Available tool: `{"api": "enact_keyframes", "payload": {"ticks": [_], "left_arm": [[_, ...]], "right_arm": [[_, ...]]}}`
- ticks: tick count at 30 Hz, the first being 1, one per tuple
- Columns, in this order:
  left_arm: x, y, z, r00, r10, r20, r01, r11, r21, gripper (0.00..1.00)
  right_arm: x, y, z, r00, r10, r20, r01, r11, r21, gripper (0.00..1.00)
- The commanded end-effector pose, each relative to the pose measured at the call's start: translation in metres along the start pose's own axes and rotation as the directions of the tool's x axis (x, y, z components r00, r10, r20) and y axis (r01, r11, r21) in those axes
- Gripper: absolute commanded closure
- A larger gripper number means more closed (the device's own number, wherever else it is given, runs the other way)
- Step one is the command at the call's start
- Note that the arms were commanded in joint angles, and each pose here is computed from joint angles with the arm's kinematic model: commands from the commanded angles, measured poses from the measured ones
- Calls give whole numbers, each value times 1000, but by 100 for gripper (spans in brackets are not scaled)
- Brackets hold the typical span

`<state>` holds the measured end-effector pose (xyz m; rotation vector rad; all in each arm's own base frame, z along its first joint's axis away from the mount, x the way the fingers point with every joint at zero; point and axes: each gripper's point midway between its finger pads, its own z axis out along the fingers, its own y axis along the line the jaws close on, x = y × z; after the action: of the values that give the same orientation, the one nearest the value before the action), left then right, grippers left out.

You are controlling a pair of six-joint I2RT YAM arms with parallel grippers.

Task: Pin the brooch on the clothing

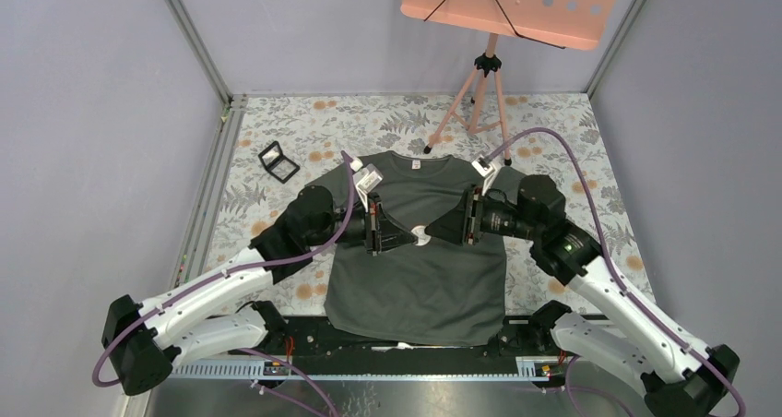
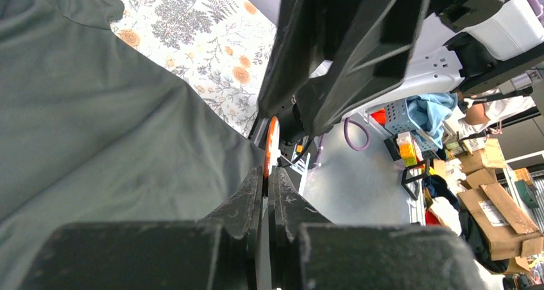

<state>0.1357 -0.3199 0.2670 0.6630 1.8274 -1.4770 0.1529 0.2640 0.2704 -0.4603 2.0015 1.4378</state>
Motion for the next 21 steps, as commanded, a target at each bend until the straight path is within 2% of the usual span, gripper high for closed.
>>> {"api": "enact_keyframes", "payload": {"ticks": [1,4,9,13,16,21], "left_arm": [[-9,-14,-7,998,54,20,-54,998,27,100],[-9,-13,-8,998,58,19,-58,998,13,100],[-12,3,-9,998,56,30,-54,995,-79,100],[-11,31,-10,999,36,28,-29,974,-226,100],[-10,57,-10,999,32,17,-24,931,-365,100],[-20,85,-1,998,68,-1,-57,837,-545,100]], "right_arm": [[-37,19,-17,975,-119,188,119,993,10,55],[-41,18,-23,965,-144,217,138,990,40,47],[-41,9,-27,962,-145,233,125,987,98,41],[-43,-21,-36,955,-138,262,67,963,262,39],[-42,-62,-49,953,-126,276,-16,888,460,40],[-26,-113,-58,973,-95,211,-70,748,660,37]]}}
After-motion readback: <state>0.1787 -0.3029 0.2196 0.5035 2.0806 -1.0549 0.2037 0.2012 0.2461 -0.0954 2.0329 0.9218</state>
